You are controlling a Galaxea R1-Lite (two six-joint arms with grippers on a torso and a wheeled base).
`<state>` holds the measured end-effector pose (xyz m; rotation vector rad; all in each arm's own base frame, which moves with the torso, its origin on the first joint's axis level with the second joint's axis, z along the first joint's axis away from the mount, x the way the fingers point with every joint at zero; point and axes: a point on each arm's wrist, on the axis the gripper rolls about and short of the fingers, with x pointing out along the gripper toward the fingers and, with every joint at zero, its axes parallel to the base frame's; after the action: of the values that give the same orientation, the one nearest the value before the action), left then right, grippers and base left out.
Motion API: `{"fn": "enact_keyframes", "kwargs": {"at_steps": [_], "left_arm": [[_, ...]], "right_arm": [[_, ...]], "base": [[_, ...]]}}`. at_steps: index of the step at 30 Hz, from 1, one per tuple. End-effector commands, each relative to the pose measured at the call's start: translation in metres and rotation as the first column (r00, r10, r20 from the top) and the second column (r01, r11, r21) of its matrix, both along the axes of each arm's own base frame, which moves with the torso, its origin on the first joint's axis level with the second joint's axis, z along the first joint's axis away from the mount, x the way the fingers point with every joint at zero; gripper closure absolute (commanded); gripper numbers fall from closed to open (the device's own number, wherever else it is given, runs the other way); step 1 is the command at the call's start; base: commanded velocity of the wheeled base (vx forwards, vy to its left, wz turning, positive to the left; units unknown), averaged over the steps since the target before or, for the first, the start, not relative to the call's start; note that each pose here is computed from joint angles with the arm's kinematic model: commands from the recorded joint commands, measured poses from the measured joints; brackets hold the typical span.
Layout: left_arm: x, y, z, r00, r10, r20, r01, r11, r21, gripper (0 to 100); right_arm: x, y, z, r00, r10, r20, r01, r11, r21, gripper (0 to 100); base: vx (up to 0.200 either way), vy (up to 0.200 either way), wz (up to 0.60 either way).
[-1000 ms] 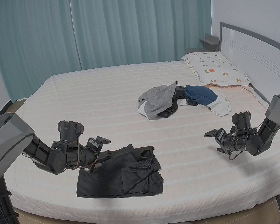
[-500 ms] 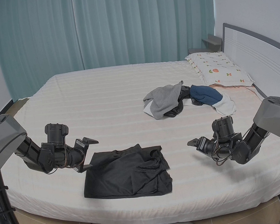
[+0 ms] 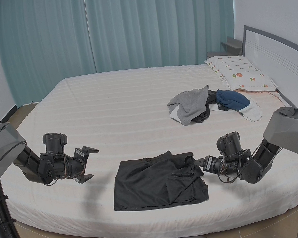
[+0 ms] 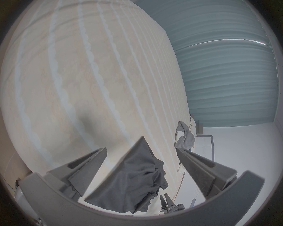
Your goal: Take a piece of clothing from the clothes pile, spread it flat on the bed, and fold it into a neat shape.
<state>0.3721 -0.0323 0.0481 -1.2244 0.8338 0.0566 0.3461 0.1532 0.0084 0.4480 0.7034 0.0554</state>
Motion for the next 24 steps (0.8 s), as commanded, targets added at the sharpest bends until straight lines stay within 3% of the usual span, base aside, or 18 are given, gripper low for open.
{"fn": "enact_keyframes", "kwargs": {"at_steps": [1, 6, 13, 18, 24], "left_arm": [[0.0, 0.0, -0.001, 1.0, -0.001, -0.005, 0.001, 1.0, 0.001, 0], [0.0, -0.002, -0.001, 1.0, -0.006, -0.002, 0.006, 1.0, 0.006, 0], [-0.001, -0.002, -0.002, 1.0, -0.009, -0.003, 0.009, 1.0, 0.007, 0], [0.0, -0.002, -0.002, 1.0, -0.009, -0.005, 0.009, 1.0, 0.008, 0], [0.0, -0.002, -0.002, 1.0, -0.01, -0.004, 0.01, 1.0, 0.009, 0]], "right_arm": [[-0.006, 0.015, 0.001, 0.999, 0.044, 0.022, -0.043, 0.998, -0.052, 0], [-0.01, 0.025, 0.005, 0.996, 0.077, 0.054, -0.069, 0.99, -0.126, 0], [-0.011, 0.034, 0.001, 0.993, 0.114, 0.043, -0.105, 0.981, -0.166, 0], [-0.009, 0.033, -0.001, 0.992, 0.123, -0.001, -0.121, 0.971, -0.204, 0], [-0.022, 0.016, -0.003, 0.99, 0.119, -0.073, -0.136, 0.943, -0.304, 0]], "base": [[0.0, 0.2, 0.0], [0.0, 0.08, 0.0], [0.0, 0.0, 0.0], [0.0, 0.0, 0.0], [0.0, 0.0, 0.0]]}}
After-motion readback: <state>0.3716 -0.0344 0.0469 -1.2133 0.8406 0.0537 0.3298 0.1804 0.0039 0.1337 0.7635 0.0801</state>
